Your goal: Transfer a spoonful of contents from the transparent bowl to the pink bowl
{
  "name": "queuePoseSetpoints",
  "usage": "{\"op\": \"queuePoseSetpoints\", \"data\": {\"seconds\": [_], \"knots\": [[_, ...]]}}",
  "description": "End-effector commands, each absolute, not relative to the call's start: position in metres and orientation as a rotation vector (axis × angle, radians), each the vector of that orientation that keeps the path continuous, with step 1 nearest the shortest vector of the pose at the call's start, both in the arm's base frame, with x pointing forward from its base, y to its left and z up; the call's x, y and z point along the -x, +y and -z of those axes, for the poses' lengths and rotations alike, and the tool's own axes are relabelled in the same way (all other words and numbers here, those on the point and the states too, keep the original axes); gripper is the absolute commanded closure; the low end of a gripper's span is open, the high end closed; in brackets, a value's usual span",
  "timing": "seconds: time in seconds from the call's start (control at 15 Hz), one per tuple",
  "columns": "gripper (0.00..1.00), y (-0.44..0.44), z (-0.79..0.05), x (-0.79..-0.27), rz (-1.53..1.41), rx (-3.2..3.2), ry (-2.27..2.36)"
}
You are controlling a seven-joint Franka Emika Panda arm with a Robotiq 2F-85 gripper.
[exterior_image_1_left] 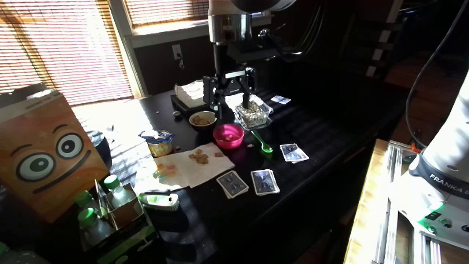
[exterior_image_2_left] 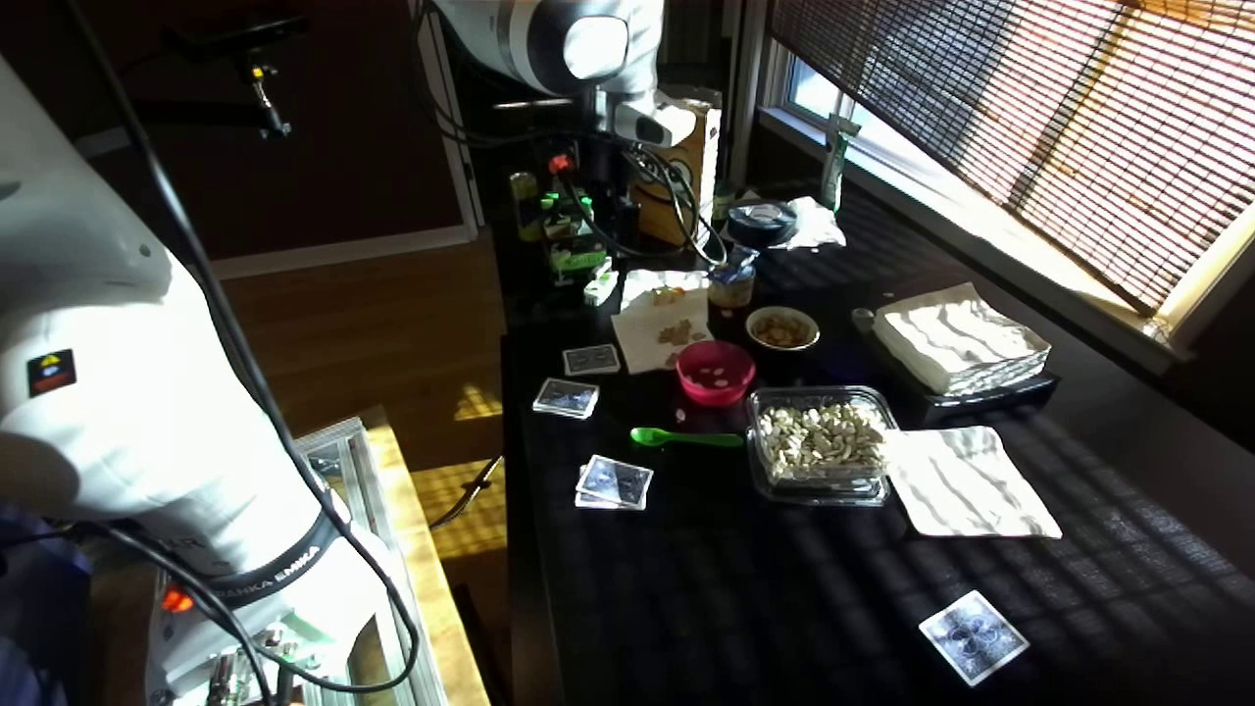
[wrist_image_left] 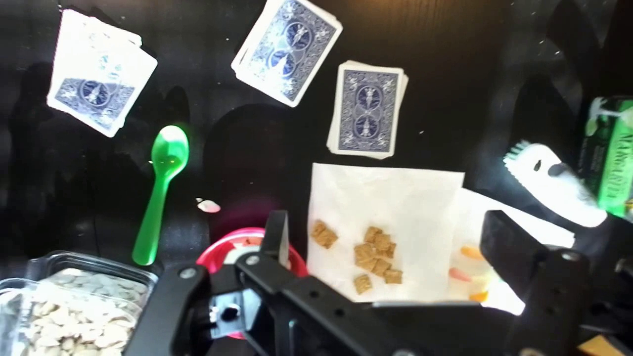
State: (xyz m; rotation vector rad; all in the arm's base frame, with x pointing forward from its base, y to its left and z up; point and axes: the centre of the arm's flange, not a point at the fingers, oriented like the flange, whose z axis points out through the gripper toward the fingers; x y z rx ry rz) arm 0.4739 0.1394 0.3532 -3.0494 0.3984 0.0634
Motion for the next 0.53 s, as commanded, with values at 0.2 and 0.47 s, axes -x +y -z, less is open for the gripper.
{"op": "queuePoseSetpoints", "data": {"seconds": [0.2, 0.47], "knots": [[0.0, 0.073, -0.31, -0.472, -0.139, 3.083, 0.686], [0.0, 0.075, -0.315, -0.472, -0.131, 3.09, 0.651]]}}
